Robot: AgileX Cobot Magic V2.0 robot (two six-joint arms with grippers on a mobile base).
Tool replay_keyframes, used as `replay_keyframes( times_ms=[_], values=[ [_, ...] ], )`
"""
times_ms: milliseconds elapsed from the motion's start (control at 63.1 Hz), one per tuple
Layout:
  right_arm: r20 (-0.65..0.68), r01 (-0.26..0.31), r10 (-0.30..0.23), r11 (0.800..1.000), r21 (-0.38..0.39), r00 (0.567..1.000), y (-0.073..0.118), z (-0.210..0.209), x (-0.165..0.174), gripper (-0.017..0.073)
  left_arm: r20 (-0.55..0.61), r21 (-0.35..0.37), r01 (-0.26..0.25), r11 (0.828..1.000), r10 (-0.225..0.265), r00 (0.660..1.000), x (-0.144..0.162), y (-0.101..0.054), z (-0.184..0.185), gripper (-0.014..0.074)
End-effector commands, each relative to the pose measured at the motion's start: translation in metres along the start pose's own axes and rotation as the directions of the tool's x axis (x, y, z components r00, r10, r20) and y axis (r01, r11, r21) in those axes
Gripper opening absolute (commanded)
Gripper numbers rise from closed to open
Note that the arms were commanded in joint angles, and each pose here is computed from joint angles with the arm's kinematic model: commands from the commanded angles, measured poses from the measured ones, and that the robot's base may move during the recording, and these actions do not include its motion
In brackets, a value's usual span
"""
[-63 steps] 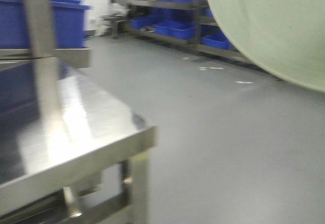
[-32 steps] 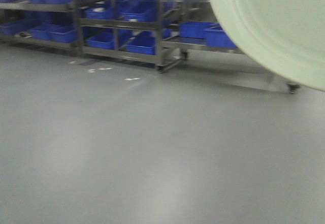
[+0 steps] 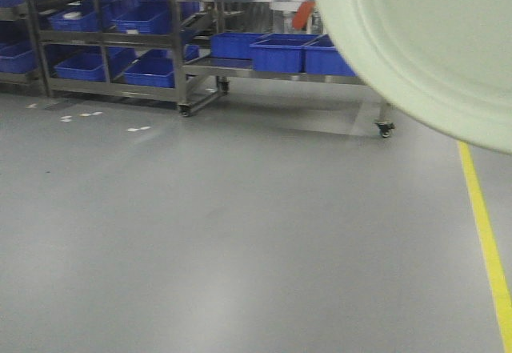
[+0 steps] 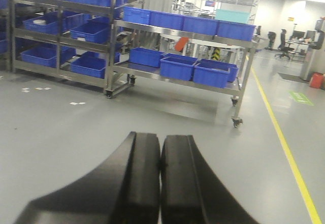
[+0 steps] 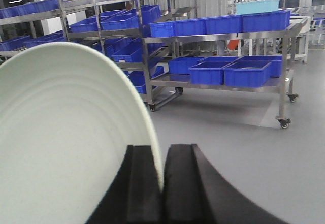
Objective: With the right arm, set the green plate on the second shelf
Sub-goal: 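Drive the base away from the table carrying the plate in the right gripper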
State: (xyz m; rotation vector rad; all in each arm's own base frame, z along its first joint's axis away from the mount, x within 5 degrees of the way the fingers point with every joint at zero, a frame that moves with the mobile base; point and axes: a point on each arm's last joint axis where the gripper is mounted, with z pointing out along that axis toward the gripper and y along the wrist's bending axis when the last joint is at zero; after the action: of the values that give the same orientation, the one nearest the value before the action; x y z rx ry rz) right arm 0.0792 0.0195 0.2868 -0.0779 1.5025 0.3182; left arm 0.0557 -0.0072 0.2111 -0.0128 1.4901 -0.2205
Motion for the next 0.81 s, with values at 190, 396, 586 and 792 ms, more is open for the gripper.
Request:
replay_keyframes(
  times_ms=[190,396,586,792],
  values=[
    [0.04,0.017,-0.018,0.999,0.029,0.999,-0.0014,-0.0001,-0.0112,0.0059,0.054,0.007,0.009,1.0,-0.009,0.999,0.0057,0.001,-0.0006,0.013],
    [0.04,0.017,-0.018,0.999,0.029,0.999,-0.0014,-0.0001,-0.0112,0.0059,0.054,0.007,0.009,1.0,-0.009,0.999,0.0057,0.001,-0.0006,0.013],
    [0.04,0.017,-0.018,0.999,0.029,0.999,-0.0014,-0.0001,-0.0112,0.0059,0.054,0.007,0.009,1.0,-0.009,0.999,0.0057,0.001,-0.0006,0.013],
    [0.04,0.017,-0.018,0.999,0.029,0.999,-0.0014,-0.0001,-0.0112,0.0059,0.054,0.007,0.009,1.0,-0.009,0.999,0.0057,0.001,-0.0006,0.013]
  ],
)
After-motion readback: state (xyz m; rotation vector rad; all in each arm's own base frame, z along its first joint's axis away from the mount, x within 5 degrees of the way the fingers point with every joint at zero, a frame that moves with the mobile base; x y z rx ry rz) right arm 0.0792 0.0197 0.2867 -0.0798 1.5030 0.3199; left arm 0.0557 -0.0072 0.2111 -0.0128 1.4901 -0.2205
